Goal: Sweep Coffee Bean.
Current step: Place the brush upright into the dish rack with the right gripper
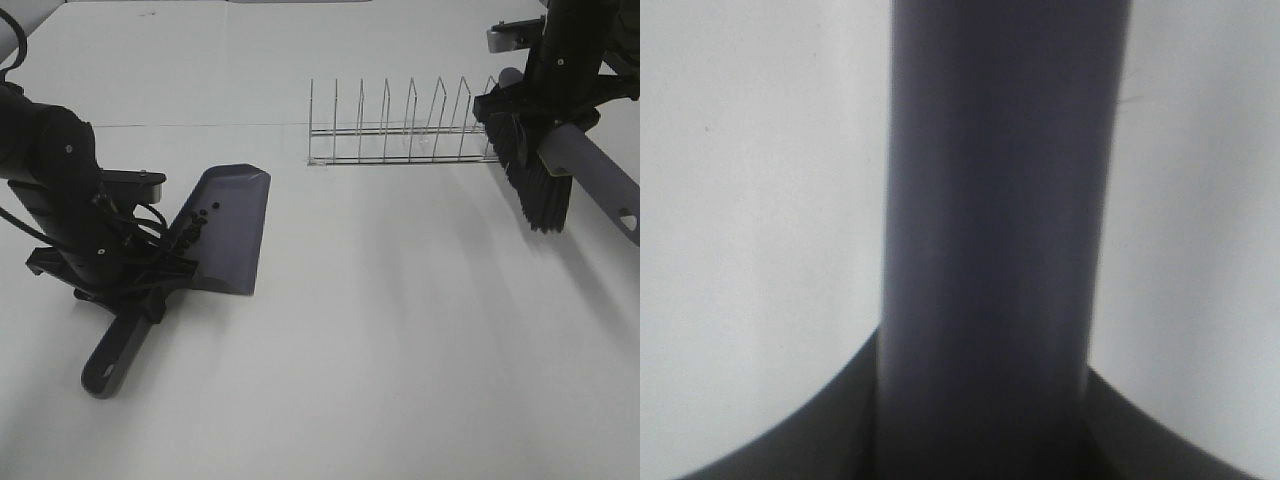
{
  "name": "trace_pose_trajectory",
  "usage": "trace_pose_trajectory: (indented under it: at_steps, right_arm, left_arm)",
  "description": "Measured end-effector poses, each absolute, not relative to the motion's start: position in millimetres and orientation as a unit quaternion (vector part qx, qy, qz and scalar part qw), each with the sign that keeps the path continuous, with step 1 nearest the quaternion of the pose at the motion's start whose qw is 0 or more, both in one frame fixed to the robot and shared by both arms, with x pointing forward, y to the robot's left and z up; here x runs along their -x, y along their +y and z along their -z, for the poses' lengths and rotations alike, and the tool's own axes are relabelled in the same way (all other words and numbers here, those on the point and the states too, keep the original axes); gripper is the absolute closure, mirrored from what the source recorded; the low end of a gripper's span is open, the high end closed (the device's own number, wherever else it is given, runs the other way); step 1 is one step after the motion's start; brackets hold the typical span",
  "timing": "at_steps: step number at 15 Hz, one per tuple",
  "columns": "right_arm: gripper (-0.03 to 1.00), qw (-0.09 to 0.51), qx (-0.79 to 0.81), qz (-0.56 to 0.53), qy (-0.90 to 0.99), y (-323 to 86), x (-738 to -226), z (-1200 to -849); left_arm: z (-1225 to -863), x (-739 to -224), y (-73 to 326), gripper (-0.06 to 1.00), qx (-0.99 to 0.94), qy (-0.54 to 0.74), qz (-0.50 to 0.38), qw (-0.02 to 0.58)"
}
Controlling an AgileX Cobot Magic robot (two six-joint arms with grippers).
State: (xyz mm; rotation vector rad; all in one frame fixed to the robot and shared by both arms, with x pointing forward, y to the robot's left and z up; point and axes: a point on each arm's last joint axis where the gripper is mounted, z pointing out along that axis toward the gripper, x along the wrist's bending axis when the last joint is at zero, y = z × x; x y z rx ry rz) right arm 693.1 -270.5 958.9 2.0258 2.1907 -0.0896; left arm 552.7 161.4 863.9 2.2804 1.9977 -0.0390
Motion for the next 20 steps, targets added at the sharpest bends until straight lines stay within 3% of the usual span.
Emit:
trace_pose_trajectory:
  at_steps: [11, 20]
  right_arm:
    - [0.71, 0.057, -0.674, 0.059, 0.734, -269.4, -695.9, -926.1]
    - [0.71, 0.121, -0.664, 0.022, 0.738, -264.0, -737.7, -933.2]
  left_arm:
    - [-863.9, -552.8, 161.5, 0.68, -0.756, 0.652, 0.012, 0.055]
    - [-863.9, -552.8, 161.5, 0.68, -0.757, 0.651, 0.012, 0.055]
